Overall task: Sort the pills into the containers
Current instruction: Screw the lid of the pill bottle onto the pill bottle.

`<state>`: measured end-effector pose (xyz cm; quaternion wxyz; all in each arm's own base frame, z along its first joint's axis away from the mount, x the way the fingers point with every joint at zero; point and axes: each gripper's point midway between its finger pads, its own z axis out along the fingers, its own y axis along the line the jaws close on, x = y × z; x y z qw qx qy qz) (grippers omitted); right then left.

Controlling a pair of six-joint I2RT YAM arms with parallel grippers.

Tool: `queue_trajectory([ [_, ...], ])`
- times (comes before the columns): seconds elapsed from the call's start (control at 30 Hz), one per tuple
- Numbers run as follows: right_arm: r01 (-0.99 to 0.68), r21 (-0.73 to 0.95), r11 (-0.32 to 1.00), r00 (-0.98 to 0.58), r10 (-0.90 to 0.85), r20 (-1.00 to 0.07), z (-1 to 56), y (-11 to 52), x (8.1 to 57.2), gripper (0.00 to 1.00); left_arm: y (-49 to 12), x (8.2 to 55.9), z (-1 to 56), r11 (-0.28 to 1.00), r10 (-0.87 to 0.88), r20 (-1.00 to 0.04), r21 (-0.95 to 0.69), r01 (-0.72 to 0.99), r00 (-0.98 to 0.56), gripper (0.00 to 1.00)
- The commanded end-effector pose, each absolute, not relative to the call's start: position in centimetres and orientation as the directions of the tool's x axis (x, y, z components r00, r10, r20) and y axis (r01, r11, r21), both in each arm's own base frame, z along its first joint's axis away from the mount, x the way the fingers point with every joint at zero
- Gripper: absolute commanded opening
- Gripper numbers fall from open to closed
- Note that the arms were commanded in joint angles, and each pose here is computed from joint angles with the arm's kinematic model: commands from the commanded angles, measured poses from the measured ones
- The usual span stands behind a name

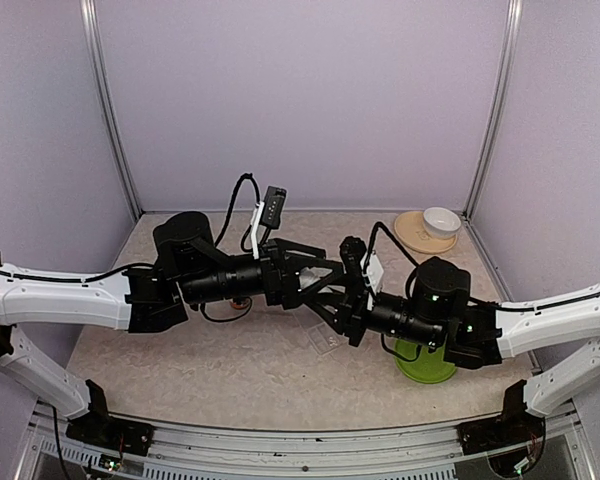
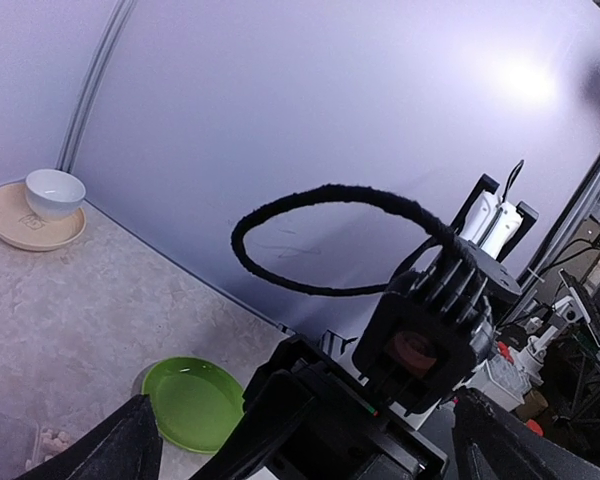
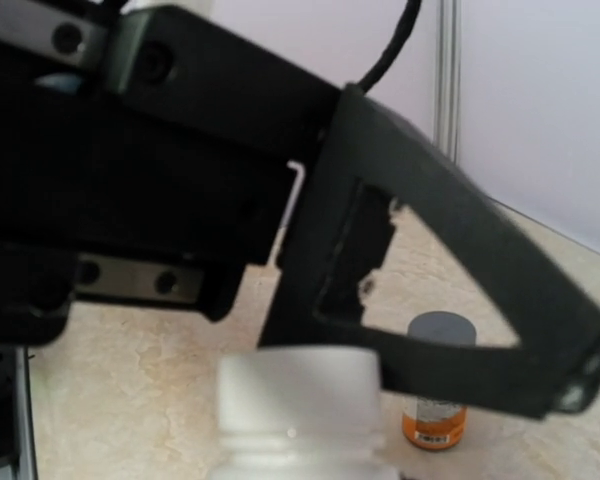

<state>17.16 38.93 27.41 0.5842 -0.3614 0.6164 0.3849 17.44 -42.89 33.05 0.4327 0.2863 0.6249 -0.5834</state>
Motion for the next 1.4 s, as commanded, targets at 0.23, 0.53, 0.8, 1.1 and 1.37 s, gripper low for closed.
queue_trajectory([
  [0.23,-0.828,0.034,0.56,-0.009,0.048,-0.999,30.1,35.9,18.4,0.0,-41.6,17.5,34.3,0.15,-0.201,-0.856,-0.507,0.849,-0.476,0.99],
  [0.53,-0.821,0.018,0.571,-0.019,0.004,-1.0,29.0,36.8,19.0,0.0,-41.7,16.9,35.1,0.11,-0.206,-0.859,-0.497,0.861,-0.469,0.99],
  [0.8,-0.876,0.034,0.482,-0.047,-0.015,-0.999,27.7,38.9,17.9,0.0,-42.0,16.3,35.3,0.072,-0.206,-0.857,-0.494,0.867,-0.472,0.99],
  [1.1,-0.896,0.056,0.44,-0.053,0.018,-0.998,28.3,39.3,17.2,0.0,-41.6,16.9,35.5,0.099,-0.215,-0.856,-0.498,0.861,-0.471,0.99],
  [1.37,-0.881,-0.018,0.472,0.02,-0.002,-1.0,29.7,37.1,17.0,0.0,-40.0,19.7,34.1,0.26,-0.211,-0.826,-0.563,0.784,-0.523,0.99],
])
